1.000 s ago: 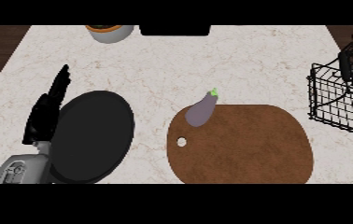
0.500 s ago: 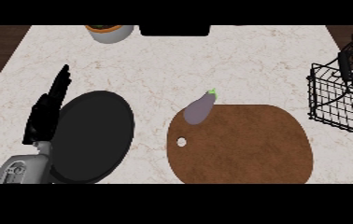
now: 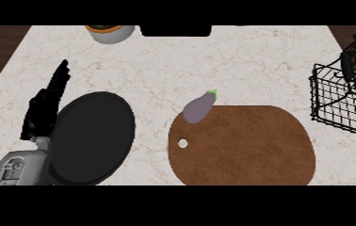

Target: Pick the bell pepper from the cutting board and place it in the tiered basket

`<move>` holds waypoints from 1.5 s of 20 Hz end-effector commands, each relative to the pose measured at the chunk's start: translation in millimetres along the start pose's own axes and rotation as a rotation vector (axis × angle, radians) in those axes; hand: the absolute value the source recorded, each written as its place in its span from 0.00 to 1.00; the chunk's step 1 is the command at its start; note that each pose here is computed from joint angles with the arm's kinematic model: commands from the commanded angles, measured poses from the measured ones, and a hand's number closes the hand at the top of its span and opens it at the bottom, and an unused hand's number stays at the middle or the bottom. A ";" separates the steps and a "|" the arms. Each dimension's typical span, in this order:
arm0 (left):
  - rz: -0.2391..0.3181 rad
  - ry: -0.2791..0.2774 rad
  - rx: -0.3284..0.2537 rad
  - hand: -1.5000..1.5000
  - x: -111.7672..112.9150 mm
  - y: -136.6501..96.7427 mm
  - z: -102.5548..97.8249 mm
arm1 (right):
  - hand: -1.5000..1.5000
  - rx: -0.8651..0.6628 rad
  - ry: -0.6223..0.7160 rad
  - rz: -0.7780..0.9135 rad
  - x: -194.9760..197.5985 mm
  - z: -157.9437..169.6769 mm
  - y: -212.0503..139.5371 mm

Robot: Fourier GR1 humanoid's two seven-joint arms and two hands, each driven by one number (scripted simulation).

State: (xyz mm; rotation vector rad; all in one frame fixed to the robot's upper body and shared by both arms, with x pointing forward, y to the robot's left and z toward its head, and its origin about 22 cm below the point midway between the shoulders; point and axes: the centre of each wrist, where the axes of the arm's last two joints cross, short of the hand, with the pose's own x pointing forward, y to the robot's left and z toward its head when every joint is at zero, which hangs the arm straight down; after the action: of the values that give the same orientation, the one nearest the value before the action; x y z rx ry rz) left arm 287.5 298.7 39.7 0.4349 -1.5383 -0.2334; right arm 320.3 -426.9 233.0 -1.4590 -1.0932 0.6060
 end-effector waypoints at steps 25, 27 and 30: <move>0.017 0.012 0.027 0.50 -4.5 -0.8 4.6 | 0.00 -0.145 0.274 -0.562 -102.3 14.1 -76.5; 0.004 0.024 0.018 0.50 -2.1 11.5 9.4 | 0.00 -0.120 0.328 -0.586 -109.8 30.7 -71.7; 0.008 0.016 0.023 0.50 -22.1 -4.8 19.0 | 0.00 -0.081 0.333 -0.617 -157.0 50.4 -98.5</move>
State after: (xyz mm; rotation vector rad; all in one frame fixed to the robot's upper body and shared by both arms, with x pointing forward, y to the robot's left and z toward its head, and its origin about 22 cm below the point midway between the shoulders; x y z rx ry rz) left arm 274.6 300.2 27.0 0.4500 -1.5253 -0.2130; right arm 221.8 -528.5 263.5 -1.1917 -1.2420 -0.0889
